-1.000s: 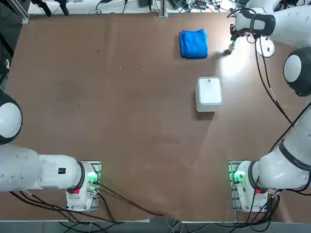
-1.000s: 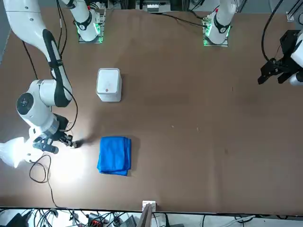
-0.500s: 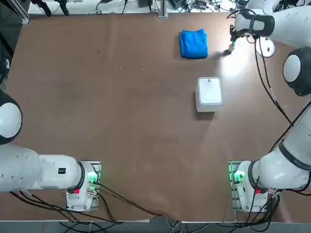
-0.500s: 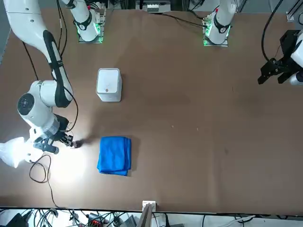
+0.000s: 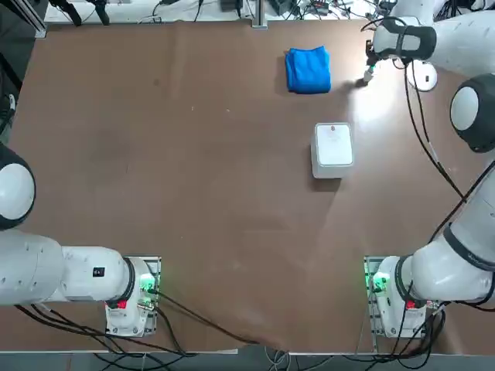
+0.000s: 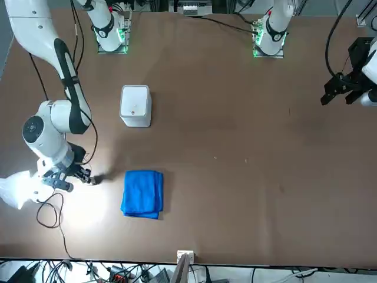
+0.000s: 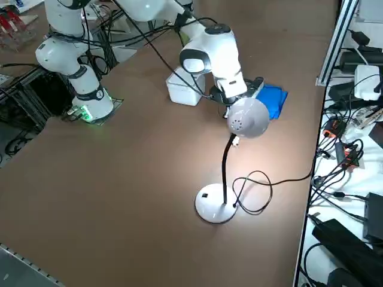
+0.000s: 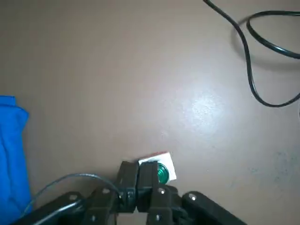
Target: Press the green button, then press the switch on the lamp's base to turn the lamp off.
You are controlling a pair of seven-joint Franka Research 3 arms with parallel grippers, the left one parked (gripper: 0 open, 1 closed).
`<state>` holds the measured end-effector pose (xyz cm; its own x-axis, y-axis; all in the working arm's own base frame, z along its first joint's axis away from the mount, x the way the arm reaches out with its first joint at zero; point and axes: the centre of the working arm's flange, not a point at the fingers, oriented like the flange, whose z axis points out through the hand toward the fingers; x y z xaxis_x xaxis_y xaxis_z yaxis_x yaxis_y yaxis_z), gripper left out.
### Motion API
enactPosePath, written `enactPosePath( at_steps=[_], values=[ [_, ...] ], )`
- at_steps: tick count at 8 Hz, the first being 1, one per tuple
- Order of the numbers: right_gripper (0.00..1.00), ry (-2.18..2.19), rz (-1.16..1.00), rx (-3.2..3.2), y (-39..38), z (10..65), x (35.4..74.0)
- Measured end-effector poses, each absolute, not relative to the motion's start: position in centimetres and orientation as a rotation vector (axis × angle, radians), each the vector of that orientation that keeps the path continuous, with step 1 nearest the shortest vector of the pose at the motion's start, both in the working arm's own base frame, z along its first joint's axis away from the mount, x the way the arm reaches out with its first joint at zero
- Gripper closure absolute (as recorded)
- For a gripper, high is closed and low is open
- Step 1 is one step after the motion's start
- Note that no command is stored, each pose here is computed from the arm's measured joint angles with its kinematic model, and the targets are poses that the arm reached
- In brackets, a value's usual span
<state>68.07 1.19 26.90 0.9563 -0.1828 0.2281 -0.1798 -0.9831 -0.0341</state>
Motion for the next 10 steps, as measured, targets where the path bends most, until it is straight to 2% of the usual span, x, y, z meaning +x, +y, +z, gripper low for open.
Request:
enactPosePath(
  at_steps=[7,10],
  values=[
    [0.99,0.314,-0.361,-3.091,0.9,27.9,67.8],
    [0.99,0.338,-0.216,-3.111,1.0,32.8,68.5]
  ],
)
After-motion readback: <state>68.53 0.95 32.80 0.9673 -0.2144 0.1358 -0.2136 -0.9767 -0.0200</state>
